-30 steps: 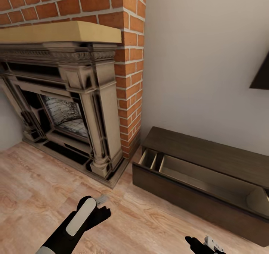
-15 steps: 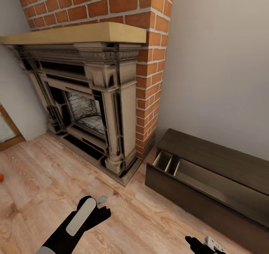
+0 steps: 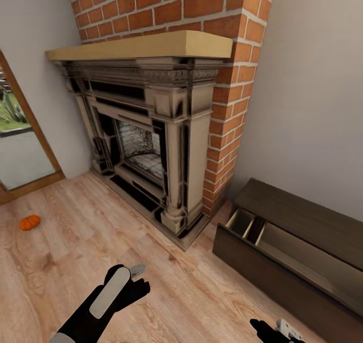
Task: Place each of the two pumpkins and all three candles from the living room inside a cabinet in the living room (use any cabinet), then make sure every cabinet is closed, and position the cauldron so it is next to a table in the living room.
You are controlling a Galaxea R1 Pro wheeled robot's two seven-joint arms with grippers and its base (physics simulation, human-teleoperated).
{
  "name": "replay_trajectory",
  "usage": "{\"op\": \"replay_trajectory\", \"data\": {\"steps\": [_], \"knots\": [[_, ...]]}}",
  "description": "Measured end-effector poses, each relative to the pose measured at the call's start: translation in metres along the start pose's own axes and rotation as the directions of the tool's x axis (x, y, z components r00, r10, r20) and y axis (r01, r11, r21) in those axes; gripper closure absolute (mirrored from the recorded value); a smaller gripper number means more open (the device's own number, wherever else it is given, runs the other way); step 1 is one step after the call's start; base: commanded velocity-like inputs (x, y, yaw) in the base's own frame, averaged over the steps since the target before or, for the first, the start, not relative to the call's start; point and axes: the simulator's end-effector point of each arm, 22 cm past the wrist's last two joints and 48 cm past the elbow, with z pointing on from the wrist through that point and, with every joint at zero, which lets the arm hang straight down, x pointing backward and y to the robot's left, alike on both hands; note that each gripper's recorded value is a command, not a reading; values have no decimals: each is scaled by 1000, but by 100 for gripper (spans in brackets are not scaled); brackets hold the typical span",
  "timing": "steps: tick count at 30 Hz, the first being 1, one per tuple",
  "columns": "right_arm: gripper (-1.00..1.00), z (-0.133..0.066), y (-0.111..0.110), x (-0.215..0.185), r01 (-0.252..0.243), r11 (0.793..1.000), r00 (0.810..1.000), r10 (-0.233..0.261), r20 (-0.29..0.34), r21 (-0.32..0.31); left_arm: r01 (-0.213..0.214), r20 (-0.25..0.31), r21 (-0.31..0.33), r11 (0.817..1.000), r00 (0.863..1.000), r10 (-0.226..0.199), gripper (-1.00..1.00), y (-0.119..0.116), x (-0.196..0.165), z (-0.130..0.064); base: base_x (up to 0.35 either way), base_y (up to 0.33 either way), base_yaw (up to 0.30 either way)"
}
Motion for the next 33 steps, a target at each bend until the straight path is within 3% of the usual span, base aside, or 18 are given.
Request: {"op": "replay_trajectory", "data": {"steps": [33], "knots": [[-100,0,1,1,0,1000,1000,0,0,-2,-4,-1,2,1000,1000,4,-100,-2,2,0,0,0,289]]}}
